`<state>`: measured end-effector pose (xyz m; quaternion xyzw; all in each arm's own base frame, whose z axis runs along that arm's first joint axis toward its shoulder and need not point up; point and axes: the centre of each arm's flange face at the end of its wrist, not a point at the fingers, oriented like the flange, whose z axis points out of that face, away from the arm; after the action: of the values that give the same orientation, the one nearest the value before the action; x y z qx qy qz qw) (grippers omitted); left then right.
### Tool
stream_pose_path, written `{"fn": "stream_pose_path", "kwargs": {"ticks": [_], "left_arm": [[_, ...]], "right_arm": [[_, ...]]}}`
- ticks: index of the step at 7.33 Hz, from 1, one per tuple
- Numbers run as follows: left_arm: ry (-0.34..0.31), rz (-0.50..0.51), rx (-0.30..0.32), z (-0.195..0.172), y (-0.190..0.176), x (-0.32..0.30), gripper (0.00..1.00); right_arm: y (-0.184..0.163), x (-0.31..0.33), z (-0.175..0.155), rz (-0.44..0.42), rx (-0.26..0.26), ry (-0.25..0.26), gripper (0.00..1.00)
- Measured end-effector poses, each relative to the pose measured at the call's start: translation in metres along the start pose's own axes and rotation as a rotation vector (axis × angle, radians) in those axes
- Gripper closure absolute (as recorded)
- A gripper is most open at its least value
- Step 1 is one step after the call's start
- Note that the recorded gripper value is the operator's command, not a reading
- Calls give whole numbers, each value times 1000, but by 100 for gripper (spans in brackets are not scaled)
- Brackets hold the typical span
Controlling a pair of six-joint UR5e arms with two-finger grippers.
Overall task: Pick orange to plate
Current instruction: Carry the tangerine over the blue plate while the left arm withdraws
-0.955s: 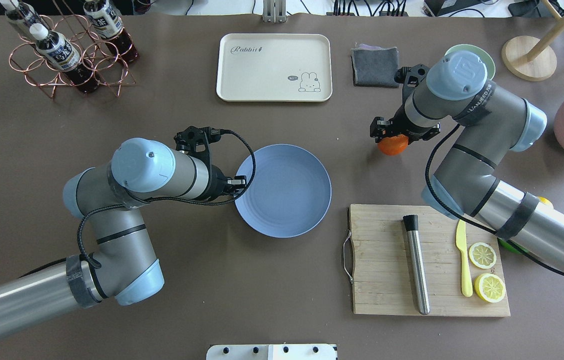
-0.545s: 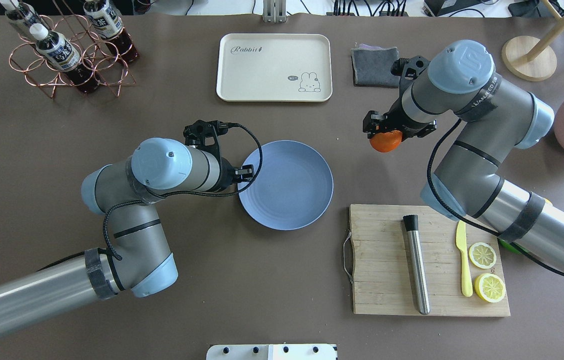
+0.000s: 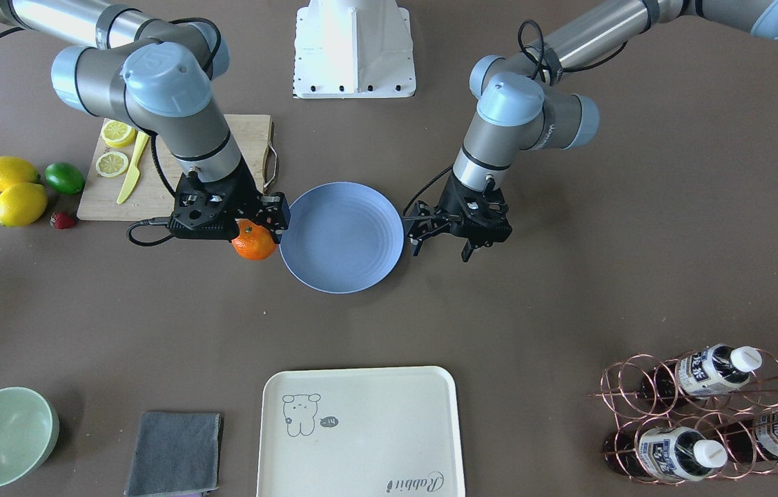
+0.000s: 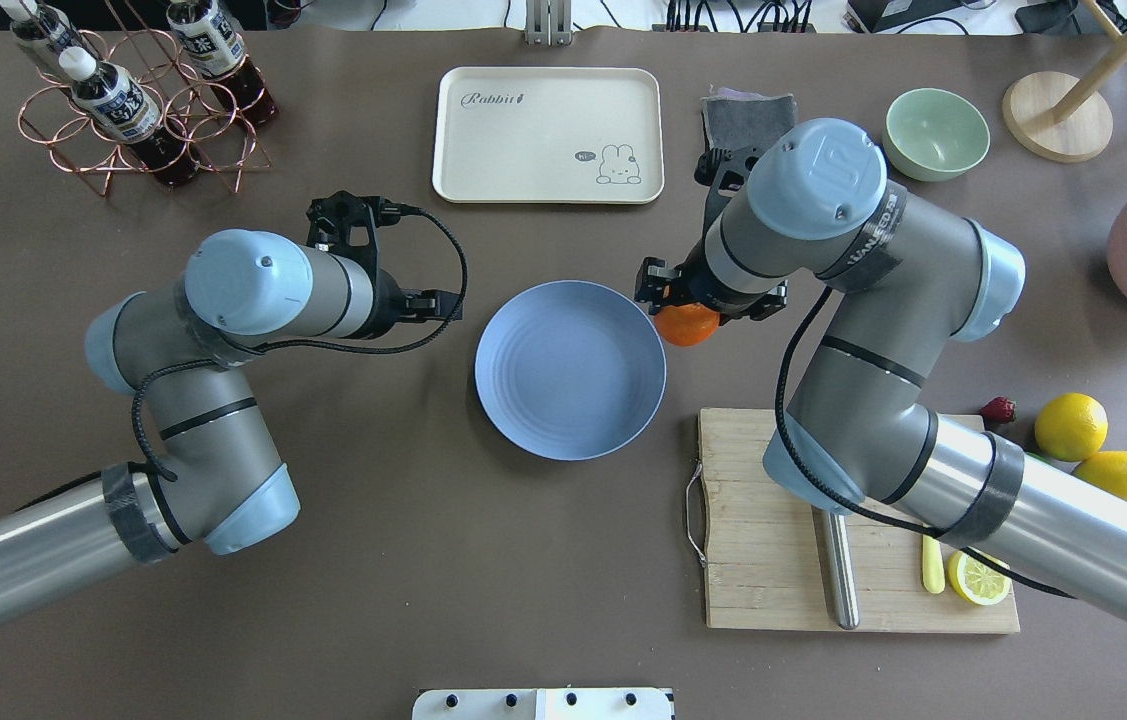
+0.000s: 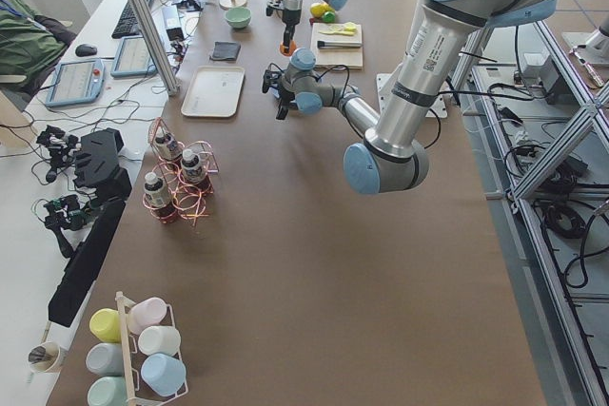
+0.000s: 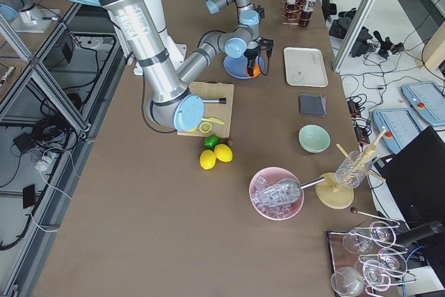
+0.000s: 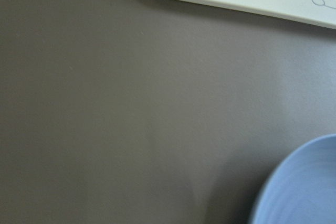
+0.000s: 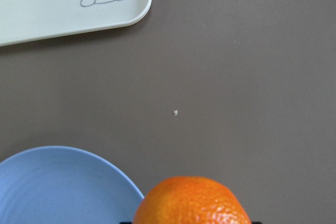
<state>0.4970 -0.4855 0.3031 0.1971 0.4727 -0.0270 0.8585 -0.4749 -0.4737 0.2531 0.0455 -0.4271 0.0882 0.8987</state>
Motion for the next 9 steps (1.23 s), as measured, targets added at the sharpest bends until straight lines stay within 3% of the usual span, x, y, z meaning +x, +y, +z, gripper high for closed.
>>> {"fn": "stream_pose_path", "kwargs": {"ticks": [2, 5, 7, 8, 9], "left_arm": [[-26, 191, 35, -50, -18, -49, 2], [26, 141, -22, -138, -78, -143, 2], [9, 180, -25, -165, -86, -192, 2], [3, 196, -24, -172, -89, -205, 2], [4, 197, -24, -178, -92, -213, 2]], "right_arm": [[40, -35, 17, -12, 9, 0, 100], [49, -84, 46, -19, 20, 21, 100], [45, -94, 57, -19, 27, 36, 100], [44, -95, 61, -18, 34, 45, 70], [43, -97, 65, -14, 36, 53, 7]]}}
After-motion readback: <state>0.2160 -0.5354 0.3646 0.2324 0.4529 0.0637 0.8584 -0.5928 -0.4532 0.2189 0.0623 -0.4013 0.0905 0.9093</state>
